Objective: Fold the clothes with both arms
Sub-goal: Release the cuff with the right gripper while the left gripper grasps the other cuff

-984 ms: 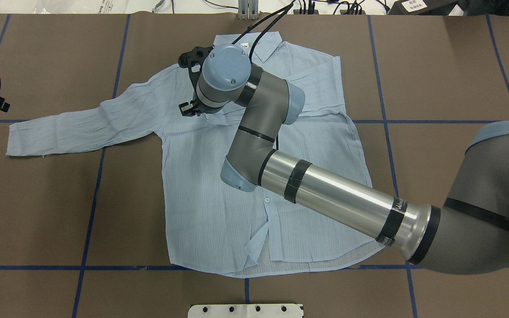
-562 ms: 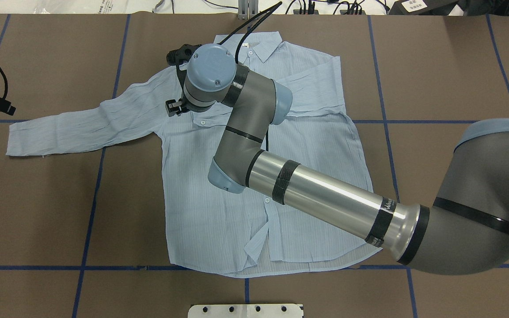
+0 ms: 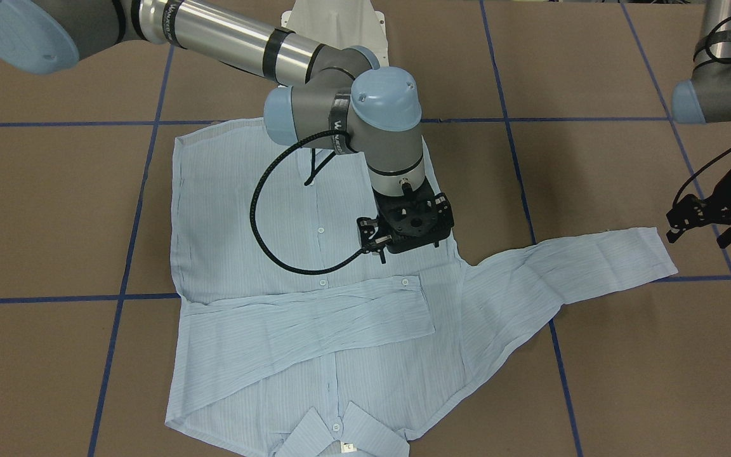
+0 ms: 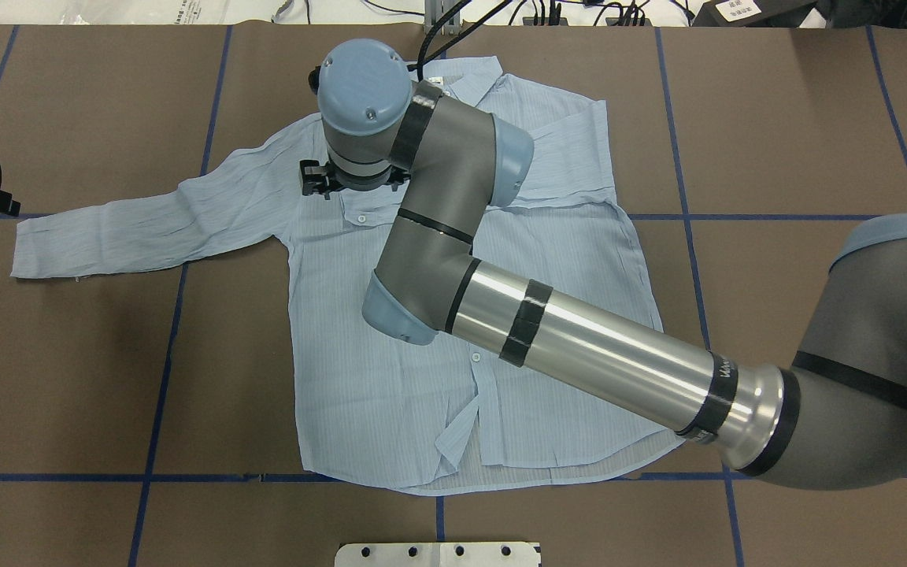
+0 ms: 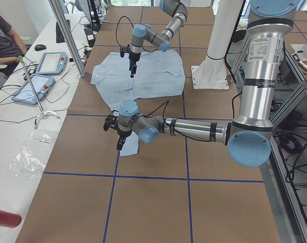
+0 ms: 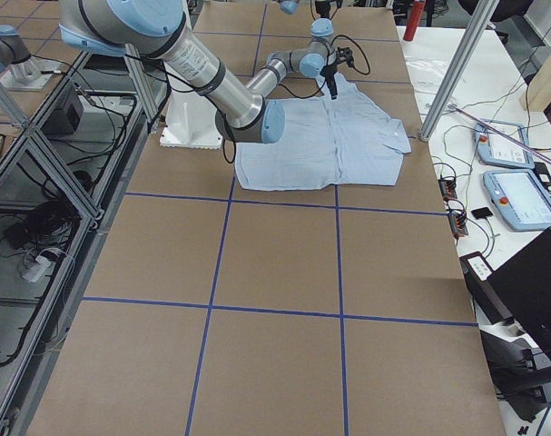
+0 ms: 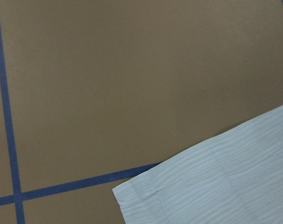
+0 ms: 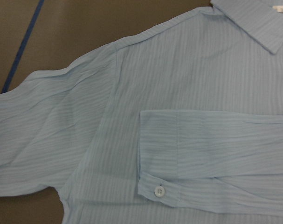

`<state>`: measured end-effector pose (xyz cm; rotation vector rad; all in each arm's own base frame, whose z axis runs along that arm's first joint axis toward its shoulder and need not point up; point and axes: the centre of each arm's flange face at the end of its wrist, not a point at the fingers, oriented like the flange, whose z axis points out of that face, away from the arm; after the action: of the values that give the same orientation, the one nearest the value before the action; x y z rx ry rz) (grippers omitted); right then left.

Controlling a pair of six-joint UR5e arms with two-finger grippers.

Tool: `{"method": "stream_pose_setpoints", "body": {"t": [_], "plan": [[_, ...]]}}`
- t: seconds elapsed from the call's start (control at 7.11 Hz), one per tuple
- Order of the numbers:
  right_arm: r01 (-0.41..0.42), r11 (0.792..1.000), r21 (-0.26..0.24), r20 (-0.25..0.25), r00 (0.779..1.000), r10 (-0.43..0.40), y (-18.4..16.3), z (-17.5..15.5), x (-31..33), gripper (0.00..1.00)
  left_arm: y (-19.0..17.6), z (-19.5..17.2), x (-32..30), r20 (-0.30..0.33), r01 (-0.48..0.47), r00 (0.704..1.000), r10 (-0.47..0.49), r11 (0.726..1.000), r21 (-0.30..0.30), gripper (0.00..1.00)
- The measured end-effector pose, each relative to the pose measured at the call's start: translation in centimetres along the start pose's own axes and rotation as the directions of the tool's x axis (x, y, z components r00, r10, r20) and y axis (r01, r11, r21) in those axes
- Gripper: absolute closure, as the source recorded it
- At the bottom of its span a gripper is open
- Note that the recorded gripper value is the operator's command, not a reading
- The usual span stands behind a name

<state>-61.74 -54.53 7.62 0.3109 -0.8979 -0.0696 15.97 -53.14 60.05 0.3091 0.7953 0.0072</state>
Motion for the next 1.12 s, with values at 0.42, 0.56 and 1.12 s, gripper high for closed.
{"method": "stream_pose_setpoints", "body": {"t": [0.42, 0.56, 1.12], "plan": [[-0.039, 0.996, -0.086, -0.014, 0.999, 0.038, 1.3, -3.9, 12.9, 0.0, 3.7, 5.0, 2.5, 0.006, 0.147, 0.989, -0.147, 0.989, 0.014, 0.12], [-0.031, 0.994, -0.104, -0.021, 0.999, 0.029, 1.9, -5.4, 16.4, 0.0, 4.9, 5.3, 2.3, 0.011, 0.178, 0.984, -0.178, 0.984, 0.024, 0.15], [-0.023, 0.993, -0.119, -0.04, 0.999, 0.018, 2.6, -7.4, 19.4, 0.0, 6.9, 5.2, 1.2, 0.028, 0.218, 0.975, -0.218, 0.976, 0.027, 0.39]]}}
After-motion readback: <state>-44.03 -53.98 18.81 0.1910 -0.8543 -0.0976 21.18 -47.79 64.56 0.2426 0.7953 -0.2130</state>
